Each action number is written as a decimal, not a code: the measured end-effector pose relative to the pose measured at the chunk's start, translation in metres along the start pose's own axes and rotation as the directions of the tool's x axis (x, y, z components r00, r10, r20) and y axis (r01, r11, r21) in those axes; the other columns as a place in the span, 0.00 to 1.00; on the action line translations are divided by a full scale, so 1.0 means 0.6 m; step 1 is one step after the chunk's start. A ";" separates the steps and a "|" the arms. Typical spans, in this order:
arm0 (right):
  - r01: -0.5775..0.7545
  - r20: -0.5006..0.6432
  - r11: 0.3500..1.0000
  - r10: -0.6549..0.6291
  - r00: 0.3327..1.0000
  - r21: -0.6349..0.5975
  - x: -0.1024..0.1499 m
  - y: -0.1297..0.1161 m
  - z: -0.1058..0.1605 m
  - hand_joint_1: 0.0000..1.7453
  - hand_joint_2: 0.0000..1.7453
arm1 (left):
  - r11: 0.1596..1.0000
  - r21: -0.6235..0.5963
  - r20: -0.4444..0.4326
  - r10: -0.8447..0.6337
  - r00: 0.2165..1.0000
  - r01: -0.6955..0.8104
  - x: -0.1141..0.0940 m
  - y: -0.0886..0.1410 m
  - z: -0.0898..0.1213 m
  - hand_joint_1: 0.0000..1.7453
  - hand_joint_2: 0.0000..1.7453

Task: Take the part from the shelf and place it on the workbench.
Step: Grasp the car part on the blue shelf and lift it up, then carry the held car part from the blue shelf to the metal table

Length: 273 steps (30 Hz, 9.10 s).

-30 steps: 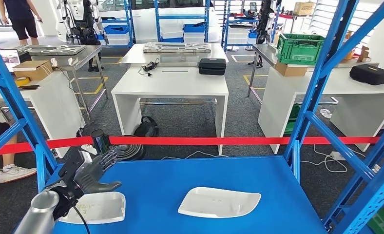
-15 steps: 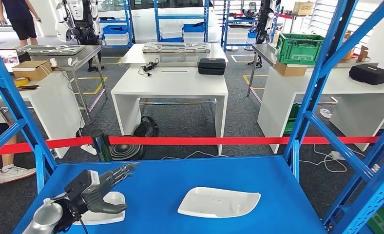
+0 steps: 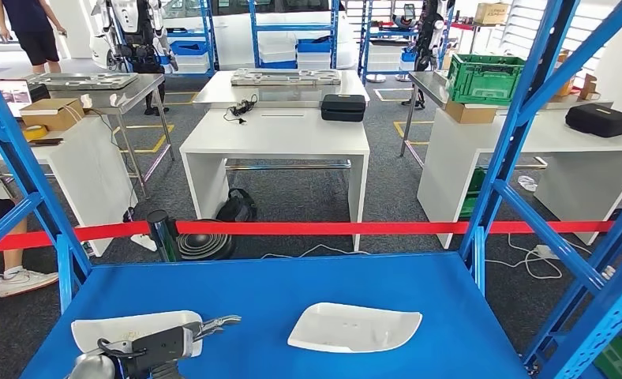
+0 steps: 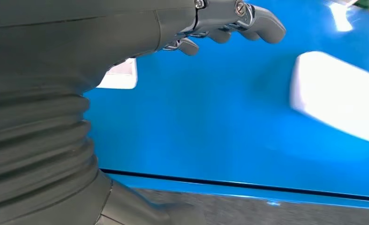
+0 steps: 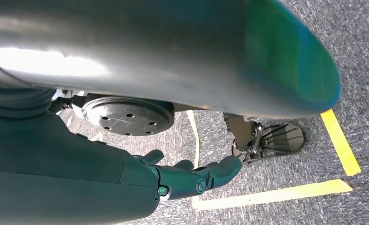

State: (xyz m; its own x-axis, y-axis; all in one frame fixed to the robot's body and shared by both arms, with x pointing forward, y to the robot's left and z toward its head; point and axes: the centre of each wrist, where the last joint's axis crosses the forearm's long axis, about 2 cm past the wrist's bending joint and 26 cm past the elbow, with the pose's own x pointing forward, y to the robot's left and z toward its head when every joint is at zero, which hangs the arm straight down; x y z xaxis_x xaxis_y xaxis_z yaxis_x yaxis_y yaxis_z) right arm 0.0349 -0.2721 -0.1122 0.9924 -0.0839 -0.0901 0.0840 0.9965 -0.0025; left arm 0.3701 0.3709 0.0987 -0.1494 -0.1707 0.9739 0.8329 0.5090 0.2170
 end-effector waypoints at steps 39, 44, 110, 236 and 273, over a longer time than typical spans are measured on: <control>-0.008 0.001 1.000 0.008 1.000 -0.010 0.000 -0.001 0.000 0.00 0.00 | 0.986 0.128 0.096 0.099 0.990 -0.111 -0.021 -0.020 0.011 0.00 1.00; -0.002 0.000 1.000 0.002 1.000 -0.009 0.000 -0.001 0.000 0.00 0.00 | 0.975 0.136 0.196 0.148 0.969 -0.176 -0.012 -0.018 0.012 0.00 1.00; -0.009 0.001 1.000 0.009 1.000 -0.012 0.000 -0.001 0.000 0.00 0.00 | 0.919 0.042 -0.331 -0.358 0.873 0.393 -0.001 0.071 0.133 0.00 1.00; 0.014 -0.004 0.999 -0.014 1.000 -0.030 -0.004 0.027 0.001 0.00 0.00 | 0.056 0.089 0.631 0.770 0.099 -0.994 -0.047 -0.281 -0.043 1.00 1.00; -0.112 -0.015 0.991 0.111 0.994 -0.078 -0.020 0.005 -0.003 0.00 0.00 | -0.228 0.130 0.508 0.851 -0.133 -0.965 -0.121 -0.478 -0.094 1.00 1.00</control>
State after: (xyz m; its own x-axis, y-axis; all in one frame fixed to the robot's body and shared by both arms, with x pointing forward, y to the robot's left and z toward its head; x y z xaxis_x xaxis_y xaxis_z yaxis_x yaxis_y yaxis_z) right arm 0.0227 -0.2682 -0.1130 0.9941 0.0274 -0.1048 -0.0348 0.9970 -0.0699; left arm 0.1723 0.1899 -0.0380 0.4577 0.8846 0.0890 -0.1150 0.1582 -0.9807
